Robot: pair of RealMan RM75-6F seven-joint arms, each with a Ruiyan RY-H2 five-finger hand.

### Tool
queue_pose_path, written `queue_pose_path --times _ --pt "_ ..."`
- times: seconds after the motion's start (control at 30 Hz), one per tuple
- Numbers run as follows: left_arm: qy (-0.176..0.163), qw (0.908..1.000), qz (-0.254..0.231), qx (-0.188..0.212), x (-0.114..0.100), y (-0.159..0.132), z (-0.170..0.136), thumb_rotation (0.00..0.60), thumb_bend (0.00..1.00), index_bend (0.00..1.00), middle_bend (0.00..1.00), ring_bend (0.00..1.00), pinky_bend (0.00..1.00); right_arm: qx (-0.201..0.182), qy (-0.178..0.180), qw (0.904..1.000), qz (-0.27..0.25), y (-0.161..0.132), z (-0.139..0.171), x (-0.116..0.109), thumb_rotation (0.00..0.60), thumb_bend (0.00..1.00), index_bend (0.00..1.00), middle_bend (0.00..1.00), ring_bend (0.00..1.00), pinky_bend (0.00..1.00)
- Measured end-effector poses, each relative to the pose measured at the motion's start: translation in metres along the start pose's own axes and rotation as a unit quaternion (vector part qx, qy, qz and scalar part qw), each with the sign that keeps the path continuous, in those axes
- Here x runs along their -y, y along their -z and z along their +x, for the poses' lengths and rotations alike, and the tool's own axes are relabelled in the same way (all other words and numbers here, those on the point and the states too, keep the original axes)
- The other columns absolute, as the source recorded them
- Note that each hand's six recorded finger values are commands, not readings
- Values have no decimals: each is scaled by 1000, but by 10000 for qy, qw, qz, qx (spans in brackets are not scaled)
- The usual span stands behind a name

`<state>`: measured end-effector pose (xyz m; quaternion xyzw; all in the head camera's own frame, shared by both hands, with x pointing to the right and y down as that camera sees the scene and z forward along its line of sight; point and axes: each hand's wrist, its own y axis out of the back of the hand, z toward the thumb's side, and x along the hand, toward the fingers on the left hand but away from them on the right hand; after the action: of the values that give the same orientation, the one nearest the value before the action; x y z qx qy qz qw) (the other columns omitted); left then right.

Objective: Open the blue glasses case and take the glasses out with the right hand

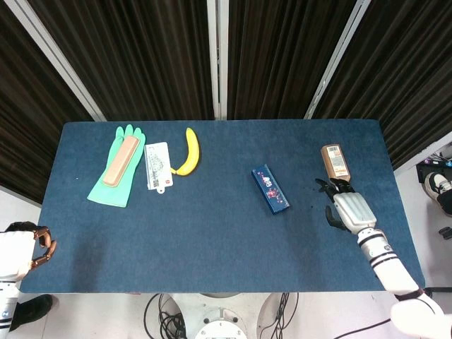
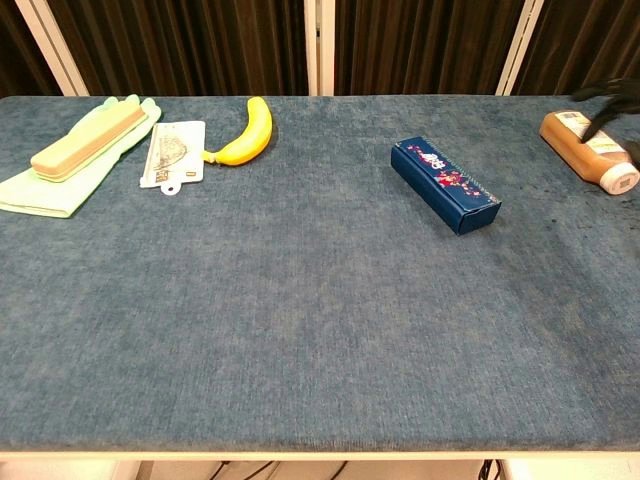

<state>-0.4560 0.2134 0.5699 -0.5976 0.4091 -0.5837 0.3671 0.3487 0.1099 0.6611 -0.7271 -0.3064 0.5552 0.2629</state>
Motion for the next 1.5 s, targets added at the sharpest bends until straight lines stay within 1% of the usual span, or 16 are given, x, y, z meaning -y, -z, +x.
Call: queue_pose_path --times 0.13,0.3,0.47,0.6,0.67,0.83,1.07,1.1,1.13,1.23,1.3,1.37,1.43,1.5 --pt "3 10000 -9 5 0 0 0 600 373 663 665 429 367 125 -232 9996 -86 -5 -35 5 600 691 0 229 0 0" --pt "3 10000 -11 4 0 0 0 600 373 662 665 429 367 218 -445 9986 -188 -17 -76 11 600 733 0 228 0 0" --pt "4 10000 -17 4 0 0 0 600 373 662 665 429 367 193 -641 9975 -218 -36 -106 20 600 740 0 228 0 0" --pt "8 10000 -27 6 0 0 0 600 373 662 664 429 367 89 -780 9967 -183 -58 -126 28 600 743 0 226 0 0" --pt "11 10000 -32 7 0 1 0 600 373 662 664 429 367 28 -846 9963 -176 -68 -132 32 600 743 0 225 0 0" --pt "20 10000 -52 6 0 1 1 600 373 662 665 429 367 -327 -1062 9937 -112 -107 -141 42 600 744 0 224 0 0" --pt "33 10000 -81 12 0 1 1 600 373 662 665 428 367 -833 -1346 9874 28 -147 -129 57 600 739 0 226 0 0" --pt "36 10000 -87 12 0 1 1 600 373 662 665 429 367 -911 -1367 9864 79 -152 -126 59 600 727 0 226 0 0" --pt "38 10000 -88 14 0 1 1 600 373 662 665 429 367 -958 -1370 9859 127 -154 -123 59 600 688 0 226 0 0" --pt "44 9999 -90 19 0 1 1 600 374 662 665 429 367 -990 -1264 9866 301 -153 -118 55 600 422 0 224 0 0" --pt "46 9999 -89 21 0 1 1 600 373 662 665 429 367 -964 -1108 9882 433 -149 -118 48 600 284 0 220 0 0" --pt "47 9999 -90 20 0 1 0 600 373 661 665 429 367 -945 -939 9894 576 -145 -118 42 600 221 0 218 0 0" --pt "50 10000 -83 18 0 1 1 600 373 661 665 429 367 -947 -745 9895 793 -141 -118 34 600 203 1 219 0 0" --pt "52 10000 -73 15 0 1 1 600 373 661 665 429 367 -965 -646 9876 1055 -135 -116 29 600 199 18 220 0 0"
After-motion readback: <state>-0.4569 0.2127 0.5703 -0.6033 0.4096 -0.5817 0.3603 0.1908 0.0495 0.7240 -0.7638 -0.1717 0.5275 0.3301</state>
